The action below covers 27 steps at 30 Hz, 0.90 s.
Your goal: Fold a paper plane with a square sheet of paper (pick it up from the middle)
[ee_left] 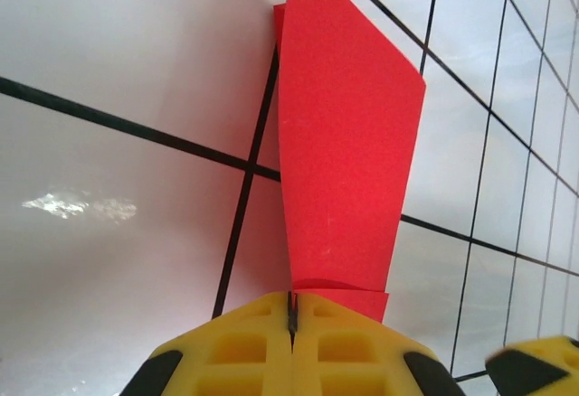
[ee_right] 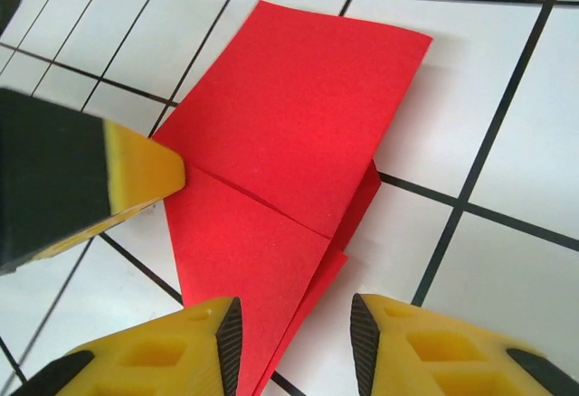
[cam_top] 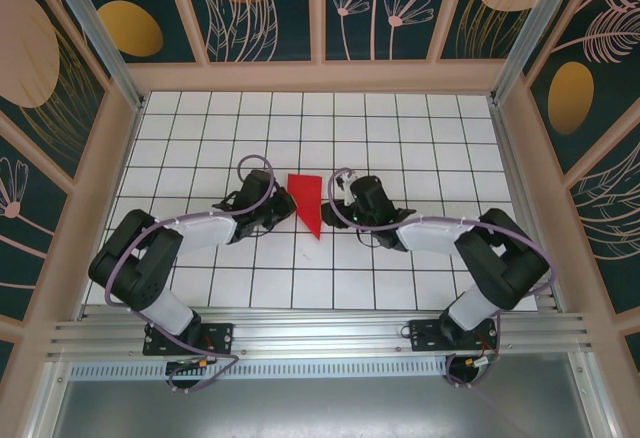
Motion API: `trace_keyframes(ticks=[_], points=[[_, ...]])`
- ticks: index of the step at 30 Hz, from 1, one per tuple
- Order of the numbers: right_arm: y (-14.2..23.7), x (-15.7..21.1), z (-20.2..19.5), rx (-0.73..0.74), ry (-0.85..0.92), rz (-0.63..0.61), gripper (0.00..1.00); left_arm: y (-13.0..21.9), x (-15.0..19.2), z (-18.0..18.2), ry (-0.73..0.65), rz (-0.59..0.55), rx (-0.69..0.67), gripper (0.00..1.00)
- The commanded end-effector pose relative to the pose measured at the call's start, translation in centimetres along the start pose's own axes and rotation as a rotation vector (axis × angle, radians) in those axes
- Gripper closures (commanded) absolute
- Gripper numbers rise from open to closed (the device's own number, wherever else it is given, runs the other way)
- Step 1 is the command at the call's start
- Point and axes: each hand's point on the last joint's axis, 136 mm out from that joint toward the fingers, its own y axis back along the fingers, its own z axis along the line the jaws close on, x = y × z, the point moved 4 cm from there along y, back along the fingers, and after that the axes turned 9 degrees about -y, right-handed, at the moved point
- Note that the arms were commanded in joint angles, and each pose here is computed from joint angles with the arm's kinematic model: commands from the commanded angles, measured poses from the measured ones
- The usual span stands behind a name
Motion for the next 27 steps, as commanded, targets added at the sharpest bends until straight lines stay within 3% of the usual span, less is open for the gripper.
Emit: trace_keyframes(ticks=[1, 11, 27], points=[[1.0, -0.2, 1.4, -0.036, 0.150, -0.100, 0.62, 0.1, -0.5, -0.8, 0.014, -0.049, -0.053, 1.00], [-0.1, 3.0, 3.3, -0.034, 0.360, -0.123, 0.64, -0.5, 0.1, -2.5, -0.005, -0.040, -0.048, 1.00], [-4.0, 3.3, 3.6, 0.000, 0.437, -0.118, 0.68, -0.6, 0.1, -3.1, 0.013, -0.031, -0.025, 1.00]])
